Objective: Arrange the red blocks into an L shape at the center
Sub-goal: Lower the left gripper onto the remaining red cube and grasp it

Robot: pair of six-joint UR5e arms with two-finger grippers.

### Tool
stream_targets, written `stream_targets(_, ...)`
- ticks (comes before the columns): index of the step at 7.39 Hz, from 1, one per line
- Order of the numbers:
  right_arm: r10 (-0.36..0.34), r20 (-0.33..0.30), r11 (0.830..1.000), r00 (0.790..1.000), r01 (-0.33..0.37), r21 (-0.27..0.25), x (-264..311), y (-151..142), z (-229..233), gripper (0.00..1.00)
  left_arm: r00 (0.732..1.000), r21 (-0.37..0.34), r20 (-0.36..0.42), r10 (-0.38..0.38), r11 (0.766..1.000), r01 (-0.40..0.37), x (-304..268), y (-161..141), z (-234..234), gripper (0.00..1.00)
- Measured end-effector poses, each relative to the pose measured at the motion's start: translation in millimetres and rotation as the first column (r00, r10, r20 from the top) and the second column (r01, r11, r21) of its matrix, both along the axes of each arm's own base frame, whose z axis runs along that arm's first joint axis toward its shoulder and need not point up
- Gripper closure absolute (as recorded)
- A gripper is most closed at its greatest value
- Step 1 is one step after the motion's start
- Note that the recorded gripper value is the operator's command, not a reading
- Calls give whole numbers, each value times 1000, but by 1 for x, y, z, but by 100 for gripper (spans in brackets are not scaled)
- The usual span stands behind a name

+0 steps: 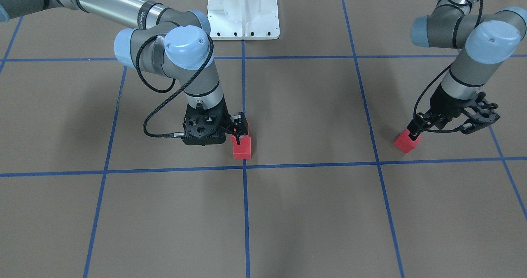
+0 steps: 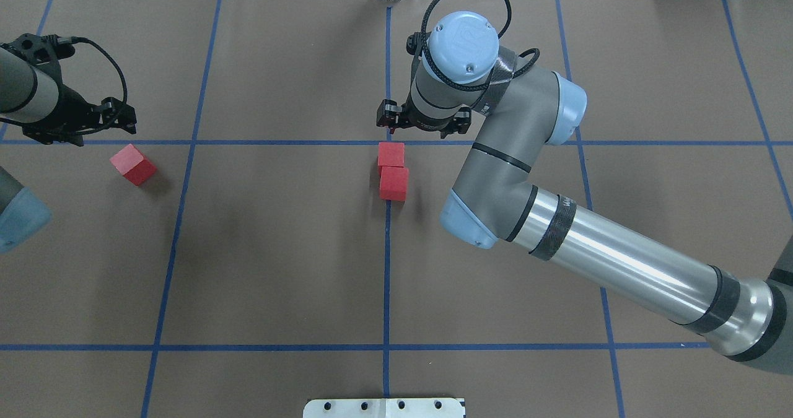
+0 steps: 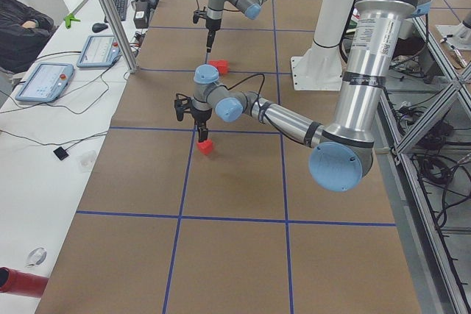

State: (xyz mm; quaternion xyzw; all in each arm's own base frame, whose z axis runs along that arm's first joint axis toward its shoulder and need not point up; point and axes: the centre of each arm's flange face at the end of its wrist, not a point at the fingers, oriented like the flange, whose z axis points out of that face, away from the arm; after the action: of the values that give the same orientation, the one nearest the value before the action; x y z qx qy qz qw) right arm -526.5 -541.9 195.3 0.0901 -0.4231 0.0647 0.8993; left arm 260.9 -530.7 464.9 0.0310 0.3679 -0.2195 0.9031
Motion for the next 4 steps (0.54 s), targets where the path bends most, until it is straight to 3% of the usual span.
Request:
stream_targets(2, -3, -5, 1000, 1000, 3, 8, 4, -3, 3, 1, 996, -68, 33, -88, 994, 90, 24, 6, 13, 0)
stream_targets(4, -4, -6, 1000, 1000, 4, 15, 6, -3, 3, 1, 991, -89, 61, -117, 989, 122, 44, 12, 23, 0)
